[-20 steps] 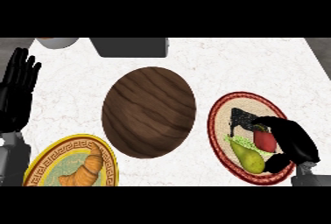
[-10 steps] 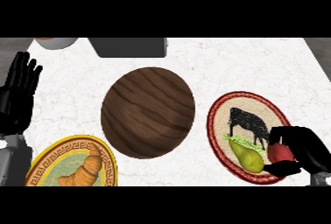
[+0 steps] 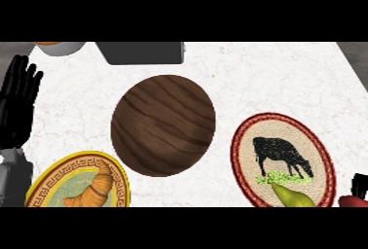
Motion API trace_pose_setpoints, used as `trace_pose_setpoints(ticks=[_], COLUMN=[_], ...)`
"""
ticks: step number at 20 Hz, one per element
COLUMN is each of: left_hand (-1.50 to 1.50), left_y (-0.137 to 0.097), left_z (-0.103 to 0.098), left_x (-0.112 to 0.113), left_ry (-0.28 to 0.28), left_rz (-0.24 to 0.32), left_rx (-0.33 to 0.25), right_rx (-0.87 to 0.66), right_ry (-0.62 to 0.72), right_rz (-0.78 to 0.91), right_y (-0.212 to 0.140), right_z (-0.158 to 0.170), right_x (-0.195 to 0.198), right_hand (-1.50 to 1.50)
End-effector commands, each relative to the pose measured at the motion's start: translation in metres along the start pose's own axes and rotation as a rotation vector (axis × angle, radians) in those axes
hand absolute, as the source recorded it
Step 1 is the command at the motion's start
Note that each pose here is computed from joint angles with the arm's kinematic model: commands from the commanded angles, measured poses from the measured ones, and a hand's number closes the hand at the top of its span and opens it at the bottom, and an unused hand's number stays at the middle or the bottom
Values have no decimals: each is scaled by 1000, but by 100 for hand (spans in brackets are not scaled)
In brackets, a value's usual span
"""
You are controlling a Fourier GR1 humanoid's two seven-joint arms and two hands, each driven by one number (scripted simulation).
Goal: Pick the bell pepper from the placemat and place it in the bowl
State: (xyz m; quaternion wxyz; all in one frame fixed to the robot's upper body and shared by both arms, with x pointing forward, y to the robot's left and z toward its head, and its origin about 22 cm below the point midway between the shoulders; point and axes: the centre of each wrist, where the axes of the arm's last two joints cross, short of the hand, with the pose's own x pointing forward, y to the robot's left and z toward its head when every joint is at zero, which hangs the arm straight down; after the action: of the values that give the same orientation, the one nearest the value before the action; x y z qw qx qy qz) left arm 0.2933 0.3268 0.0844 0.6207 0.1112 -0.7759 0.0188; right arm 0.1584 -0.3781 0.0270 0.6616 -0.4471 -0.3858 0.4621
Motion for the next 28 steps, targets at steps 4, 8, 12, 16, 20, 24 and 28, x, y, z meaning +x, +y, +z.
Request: trace_pose_setpoints(ticks=[4,8,12,16,20,24,28], left_hand=[0,0,0,0,0,0,0], left_y=[18,4,5,18,3,3,8], left_z=[-4,9,7,-9,-5,3,2], left_x=[-2,-19,-3,7,4,-6,2], left_ry=[-5,8,16,-1,-1,10,16], left_rz=[-10,-15,2,-26,3,-5,4], left_rx=[5,10,-4,9,-13,-16,-36], right_rx=[-196,-239,-378,-414,-409,-376,-333], right_ry=[53,-80,-178,-293,-411,-464,-455], right_rz=[21,-55,-111,-191,-352,-405,-444], right_y=[-61,-86,-116,-141,-141,-147,-165], right_z=[50,87,102,114,102,105,93], right_x=[1,31,43,66,99,123,161], right_hand=[150,150,150,150,150,150,150])
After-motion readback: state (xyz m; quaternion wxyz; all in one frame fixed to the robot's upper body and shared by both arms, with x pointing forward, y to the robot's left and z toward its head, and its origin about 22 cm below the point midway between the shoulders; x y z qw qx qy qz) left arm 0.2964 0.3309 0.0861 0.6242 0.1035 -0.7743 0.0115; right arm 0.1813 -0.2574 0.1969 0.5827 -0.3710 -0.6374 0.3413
